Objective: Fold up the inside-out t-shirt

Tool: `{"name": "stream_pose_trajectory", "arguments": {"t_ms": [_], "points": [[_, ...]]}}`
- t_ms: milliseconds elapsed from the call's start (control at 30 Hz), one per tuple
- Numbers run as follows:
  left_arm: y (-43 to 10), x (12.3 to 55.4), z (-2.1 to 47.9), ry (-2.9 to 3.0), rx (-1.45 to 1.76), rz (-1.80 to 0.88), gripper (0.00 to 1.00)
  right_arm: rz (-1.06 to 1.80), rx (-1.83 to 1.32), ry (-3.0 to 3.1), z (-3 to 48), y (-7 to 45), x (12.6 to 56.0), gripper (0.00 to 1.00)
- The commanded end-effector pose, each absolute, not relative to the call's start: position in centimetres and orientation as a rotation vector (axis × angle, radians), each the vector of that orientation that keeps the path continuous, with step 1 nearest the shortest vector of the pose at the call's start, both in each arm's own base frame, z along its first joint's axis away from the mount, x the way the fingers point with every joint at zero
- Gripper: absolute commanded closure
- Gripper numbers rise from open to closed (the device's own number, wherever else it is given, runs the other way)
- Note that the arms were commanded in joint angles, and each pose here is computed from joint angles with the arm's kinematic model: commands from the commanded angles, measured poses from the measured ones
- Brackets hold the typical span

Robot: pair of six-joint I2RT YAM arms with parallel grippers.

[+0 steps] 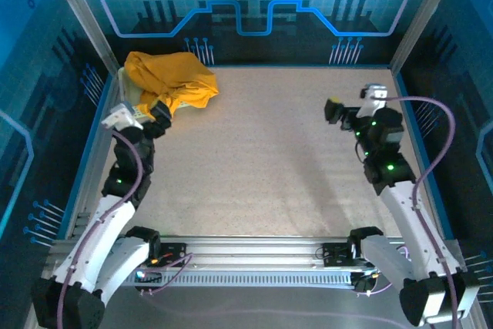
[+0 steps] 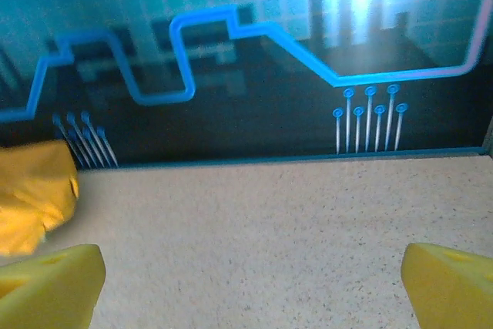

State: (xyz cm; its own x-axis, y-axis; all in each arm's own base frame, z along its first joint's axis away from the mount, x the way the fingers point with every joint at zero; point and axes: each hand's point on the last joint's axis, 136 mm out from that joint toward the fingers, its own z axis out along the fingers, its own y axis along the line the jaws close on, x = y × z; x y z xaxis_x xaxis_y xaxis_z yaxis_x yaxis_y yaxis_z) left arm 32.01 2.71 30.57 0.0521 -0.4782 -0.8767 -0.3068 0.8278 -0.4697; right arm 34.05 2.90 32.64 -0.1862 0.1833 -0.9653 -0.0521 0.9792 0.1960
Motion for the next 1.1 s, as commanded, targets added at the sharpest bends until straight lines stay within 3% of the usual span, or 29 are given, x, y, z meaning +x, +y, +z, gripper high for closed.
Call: {"name": "stream_pose_trajectory", "arguments": {"t_ms": [0, 133, 300, 533, 1067], "points": [[4.3, 31.5, 28.8, 1.660, -0.813, -0.171, 0.01, 0.378, 0.324, 1.975, 27.5, 1.6, 32.4, 0.00], [2.7, 34.7, 29.9, 1.760, -0.684, -0.297, 0.01, 0.554, 0.377, 1.937, 28.0, 1.0, 32.8, 0.00], [2.2, 39.4, 28.9, 1.932, -0.683, -0.327, 0.01, 0.538, 0.382, 1.968, 28.1, 0.3, 33.4, 0.00], [5.8, 46.1, 23.8, 2.171, -0.835, -0.076, 0.01, 0.396, 0.264, 2.093, 26.7, 2.4, 34.1, 0.00], [7.5, 57.2, 10.6, 2.491, -0.997, -0.083, 0.01, 0.281, -0.131, 2.198, 24.3, 12.9, 33.1, 0.00]]}}
